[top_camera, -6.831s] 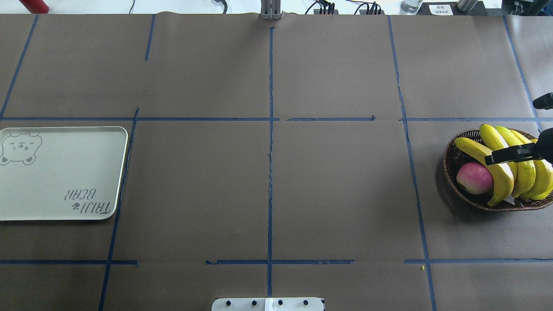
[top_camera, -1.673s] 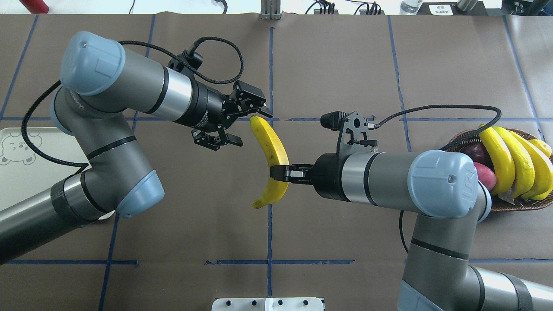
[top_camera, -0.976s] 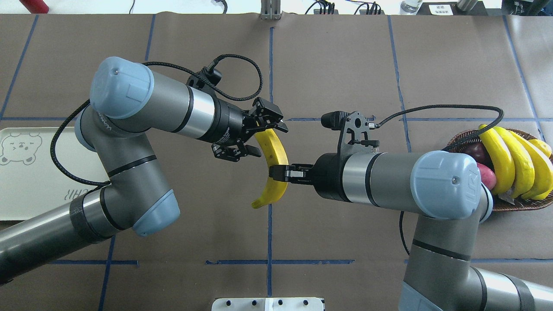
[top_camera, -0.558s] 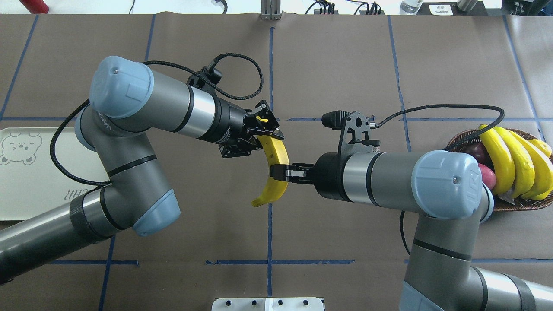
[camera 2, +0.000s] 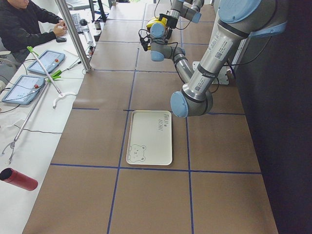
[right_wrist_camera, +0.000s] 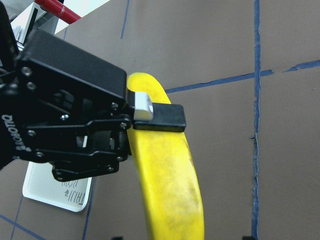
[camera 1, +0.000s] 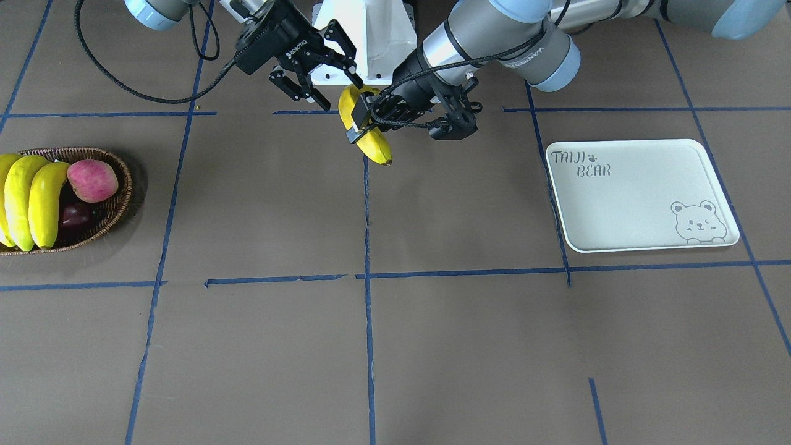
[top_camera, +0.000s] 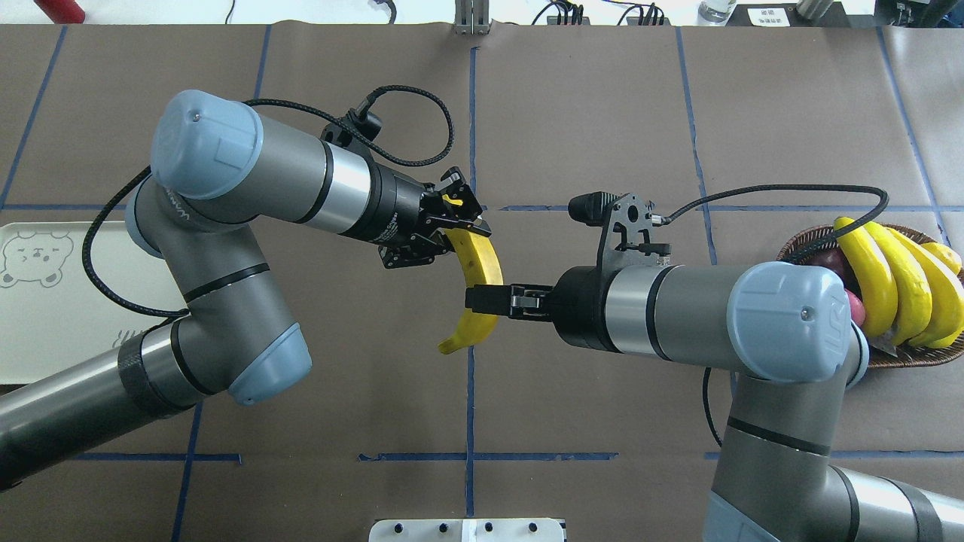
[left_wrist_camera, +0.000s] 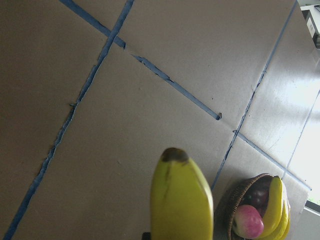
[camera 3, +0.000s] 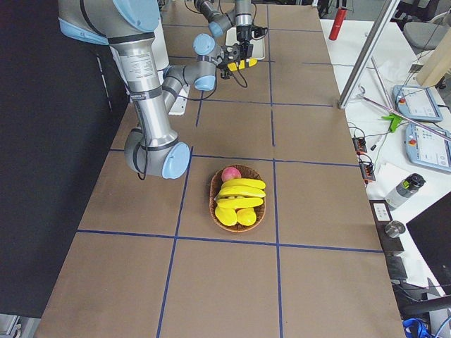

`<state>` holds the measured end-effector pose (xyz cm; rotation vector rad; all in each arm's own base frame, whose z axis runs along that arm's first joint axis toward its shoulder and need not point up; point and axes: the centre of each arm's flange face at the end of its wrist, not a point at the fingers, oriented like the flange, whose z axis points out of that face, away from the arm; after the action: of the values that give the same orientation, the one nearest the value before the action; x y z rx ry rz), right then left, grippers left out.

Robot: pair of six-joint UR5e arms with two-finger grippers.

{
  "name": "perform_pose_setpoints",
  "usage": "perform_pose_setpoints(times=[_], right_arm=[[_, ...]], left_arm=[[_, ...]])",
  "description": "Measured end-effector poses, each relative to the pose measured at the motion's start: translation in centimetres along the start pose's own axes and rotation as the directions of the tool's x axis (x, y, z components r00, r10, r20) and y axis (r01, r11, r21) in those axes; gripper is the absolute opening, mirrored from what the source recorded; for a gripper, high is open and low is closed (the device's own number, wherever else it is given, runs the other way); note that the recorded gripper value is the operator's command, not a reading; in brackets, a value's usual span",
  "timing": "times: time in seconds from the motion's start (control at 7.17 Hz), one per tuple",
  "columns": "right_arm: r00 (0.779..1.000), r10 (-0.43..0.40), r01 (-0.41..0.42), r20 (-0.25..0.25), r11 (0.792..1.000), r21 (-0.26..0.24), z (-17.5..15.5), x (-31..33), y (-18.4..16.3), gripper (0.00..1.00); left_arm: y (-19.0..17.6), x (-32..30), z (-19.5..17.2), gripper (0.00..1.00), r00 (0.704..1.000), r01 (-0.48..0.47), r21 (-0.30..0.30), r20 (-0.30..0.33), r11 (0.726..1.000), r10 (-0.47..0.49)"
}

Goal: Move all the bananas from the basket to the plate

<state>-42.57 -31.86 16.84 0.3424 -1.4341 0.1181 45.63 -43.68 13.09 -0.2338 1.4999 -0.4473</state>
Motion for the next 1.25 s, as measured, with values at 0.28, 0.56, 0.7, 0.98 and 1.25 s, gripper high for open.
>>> perform_pose_setpoints(times=[0.28, 0.56, 0.7, 0.98, 1.25], right_arm=[[1.0, 0.002, -0.002, 0.019, 1.0, -0.004, -1.2, -0.5, 0.1, 1.0], [1.0, 0.002, -0.002, 0.025, 1.0, -0.005, -3.0, 0.1, 0.3, 1.0], [1.0, 0.004, -0.004, 0.001, 1.0, -0.008, -3.9, 0.7, 0.4, 1.0], [0.989, 0.011, -0.015, -0.15, 1.0, -0.027, -6.5, 0.8, 0.2, 1.0], [0.968, -0.011, -0.003, -0.253, 0.998, -0.056, -8.2, 1.8, -0.6, 1.0]], left_arm=[[-3.2, -1.1, -0.1, 0.0, 0.995, 0.031, 0.08, 0.092, 0.996, -0.038], [-9.8, -5.8, -2.3, 0.0, 0.97, -0.049, 0.174, 0.242, 0.983, 0.006], [-13.8, -9.0, -5.0, 0.0, 0.952, -0.096, 0.195, 0.304, 0.976, 0.033], [-22.3, -19.3, -14.3, 0.0, 0.894, -0.193, 0.186, 0.438, 0.964, 0.094], [-25.9, -31.1, -20.4, 0.0, 0.806, -0.28, 0.112, 0.568, 0.954, 0.17]])
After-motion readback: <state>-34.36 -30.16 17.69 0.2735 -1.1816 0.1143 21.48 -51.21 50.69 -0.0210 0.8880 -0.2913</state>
